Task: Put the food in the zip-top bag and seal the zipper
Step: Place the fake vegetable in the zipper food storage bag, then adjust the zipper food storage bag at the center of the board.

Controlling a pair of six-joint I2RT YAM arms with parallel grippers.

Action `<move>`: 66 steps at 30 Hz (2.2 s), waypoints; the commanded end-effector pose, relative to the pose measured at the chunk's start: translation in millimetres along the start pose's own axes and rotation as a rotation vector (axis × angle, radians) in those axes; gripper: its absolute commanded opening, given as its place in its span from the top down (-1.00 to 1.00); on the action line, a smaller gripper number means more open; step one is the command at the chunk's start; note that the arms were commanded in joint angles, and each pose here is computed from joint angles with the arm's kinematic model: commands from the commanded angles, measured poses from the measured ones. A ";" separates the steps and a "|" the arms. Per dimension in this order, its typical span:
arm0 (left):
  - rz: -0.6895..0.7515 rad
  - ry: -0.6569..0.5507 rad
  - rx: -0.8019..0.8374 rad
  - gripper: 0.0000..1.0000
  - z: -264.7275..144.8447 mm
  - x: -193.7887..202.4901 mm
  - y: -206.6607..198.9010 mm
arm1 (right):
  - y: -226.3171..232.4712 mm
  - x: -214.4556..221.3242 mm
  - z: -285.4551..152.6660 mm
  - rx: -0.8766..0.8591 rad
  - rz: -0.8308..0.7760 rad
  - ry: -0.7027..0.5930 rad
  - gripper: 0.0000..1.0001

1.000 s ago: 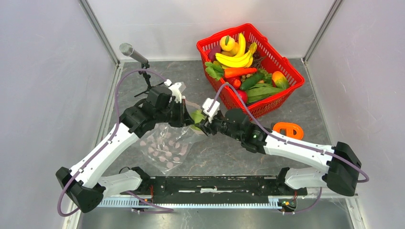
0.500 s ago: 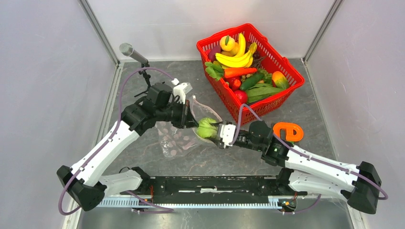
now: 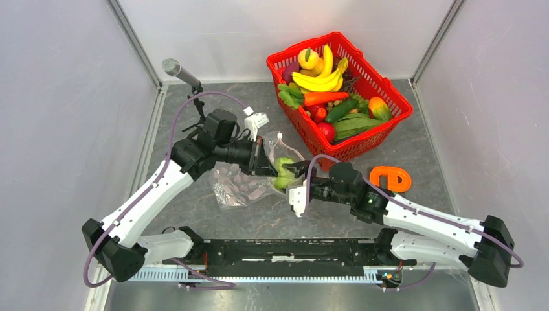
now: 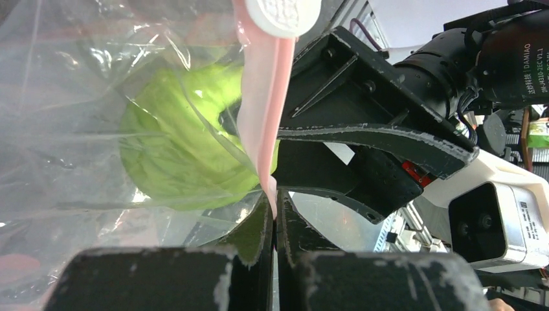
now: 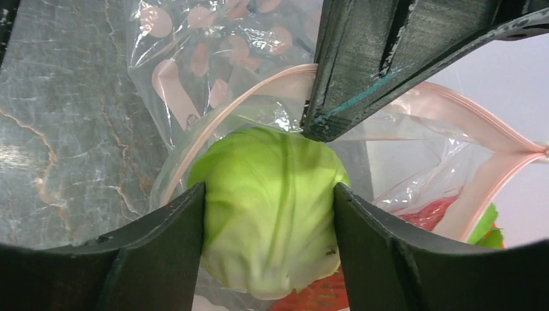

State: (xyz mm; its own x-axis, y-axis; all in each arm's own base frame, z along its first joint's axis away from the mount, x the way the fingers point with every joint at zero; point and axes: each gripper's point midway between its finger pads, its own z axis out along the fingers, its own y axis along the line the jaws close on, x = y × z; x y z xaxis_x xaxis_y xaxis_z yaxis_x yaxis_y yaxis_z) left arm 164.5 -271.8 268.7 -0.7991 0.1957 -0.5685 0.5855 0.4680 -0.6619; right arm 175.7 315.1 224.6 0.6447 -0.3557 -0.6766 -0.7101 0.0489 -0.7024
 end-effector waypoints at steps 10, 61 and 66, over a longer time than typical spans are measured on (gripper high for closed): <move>0.012 -0.193 -0.143 0.96 -11.4 -31.3 15.7 | -61.2 -65.3 -23.2 0.238 0.137 -0.226 -0.91; 0.010 -0.309 -0.300 0.96 -31.9 -29.1 45.1 | -72.2 29.0 6.3 0.382 1.094 0.053 1.00; -0.032 -0.390 -0.415 0.96 -48.7 -38.7 64.4 | -97.5 -12.1 -13.9 0.377 0.991 -0.087 1.00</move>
State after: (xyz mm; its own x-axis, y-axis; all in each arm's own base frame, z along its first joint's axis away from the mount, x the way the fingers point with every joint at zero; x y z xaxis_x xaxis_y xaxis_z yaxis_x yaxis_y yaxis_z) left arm 205.6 -226.5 254.3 -0.7274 -0.0065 -0.6861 0.4688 0.7254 -0.5040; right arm 243.1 301.0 231.4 -0.3242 -0.0420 -0.9451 -0.7296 0.6470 0.2216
